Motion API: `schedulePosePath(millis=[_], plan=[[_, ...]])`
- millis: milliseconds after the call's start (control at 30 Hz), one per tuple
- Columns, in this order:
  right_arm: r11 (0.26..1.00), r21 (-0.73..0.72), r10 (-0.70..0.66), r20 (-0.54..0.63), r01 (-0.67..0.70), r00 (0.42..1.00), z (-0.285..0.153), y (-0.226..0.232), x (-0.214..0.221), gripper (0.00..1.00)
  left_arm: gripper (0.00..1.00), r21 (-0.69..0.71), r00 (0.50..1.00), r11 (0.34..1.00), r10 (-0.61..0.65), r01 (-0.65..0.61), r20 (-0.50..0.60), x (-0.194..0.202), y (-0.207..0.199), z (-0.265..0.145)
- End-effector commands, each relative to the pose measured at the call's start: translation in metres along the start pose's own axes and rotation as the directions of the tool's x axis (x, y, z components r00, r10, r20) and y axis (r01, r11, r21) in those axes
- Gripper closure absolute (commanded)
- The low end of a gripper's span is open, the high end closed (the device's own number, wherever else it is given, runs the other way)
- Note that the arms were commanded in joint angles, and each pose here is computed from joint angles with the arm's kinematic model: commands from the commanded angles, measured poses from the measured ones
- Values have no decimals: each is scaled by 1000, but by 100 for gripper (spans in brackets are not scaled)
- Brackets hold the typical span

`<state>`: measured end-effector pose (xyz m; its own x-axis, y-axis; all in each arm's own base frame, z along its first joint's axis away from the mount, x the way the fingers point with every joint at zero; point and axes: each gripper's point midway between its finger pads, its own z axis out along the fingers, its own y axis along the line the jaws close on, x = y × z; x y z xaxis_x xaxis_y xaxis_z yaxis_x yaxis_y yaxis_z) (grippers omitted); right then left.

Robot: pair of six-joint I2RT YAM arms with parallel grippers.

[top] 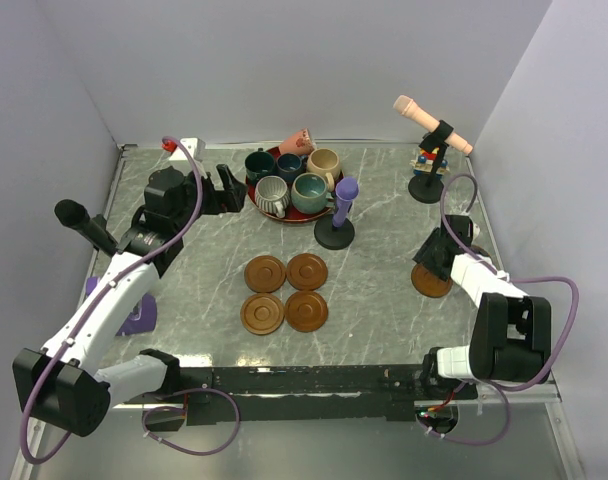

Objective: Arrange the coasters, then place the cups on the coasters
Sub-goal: Move the coaster to the center of the board.

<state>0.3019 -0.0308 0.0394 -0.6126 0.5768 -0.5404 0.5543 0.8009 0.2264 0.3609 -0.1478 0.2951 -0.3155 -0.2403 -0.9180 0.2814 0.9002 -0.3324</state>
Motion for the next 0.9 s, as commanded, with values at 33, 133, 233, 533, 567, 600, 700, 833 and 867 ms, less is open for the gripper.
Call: schedulePosePath(millis=[33, 133, 233, 533, 567, 600, 700, 833, 867], plan=[[998, 40, 49, -24, -48, 998, -1, -2, -3, 38, 3, 52, 1000, 999, 3, -4, 21, -9, -12, 2], [998, 36, 52, -60, -50, 997, 4, 0, 3, 37, 3, 49, 1000, 999, 0, -1, 19, -8, -11, 2], [998, 33, 48, -103, -45, 993, 9, 3, 9, 37, 3, 52, 1000, 999, 0, -2, 26, -11, -13, 0], [1000, -19, -9, -208, 5, 978, 17, 18, 35, 42, 3, 49, 1000, 999, 0, -1, 24, -10, -12, 0], [1000, -27, -18, -217, 12, 976, 16, 21, 38, 44, 3, 50, 1000, 999, 2, -3, 25, -11, -12, 0], [999, -34, -22, -220, 15, 975, 15, 22, 40, 45, 3, 50, 1000, 999, 2, -3, 27, -11, -12, 0], [998, -47, -51, -229, 41, 972, 11, 27, 49, 47, 3, 47, 1000, 999, 1, -3, 26, -11, -11, 0], [992, -73, -119, -220, 105, 968, -1, 38, 59, 49, 3, 49, 1000, 999, 0, -1, 22, -9, -12, 1], [991, -80, -124, -217, 108, 968, -4, 41, 60, 50, 3, 50, 1000, 999, 0, -1, 22, -9, -12, 1]])
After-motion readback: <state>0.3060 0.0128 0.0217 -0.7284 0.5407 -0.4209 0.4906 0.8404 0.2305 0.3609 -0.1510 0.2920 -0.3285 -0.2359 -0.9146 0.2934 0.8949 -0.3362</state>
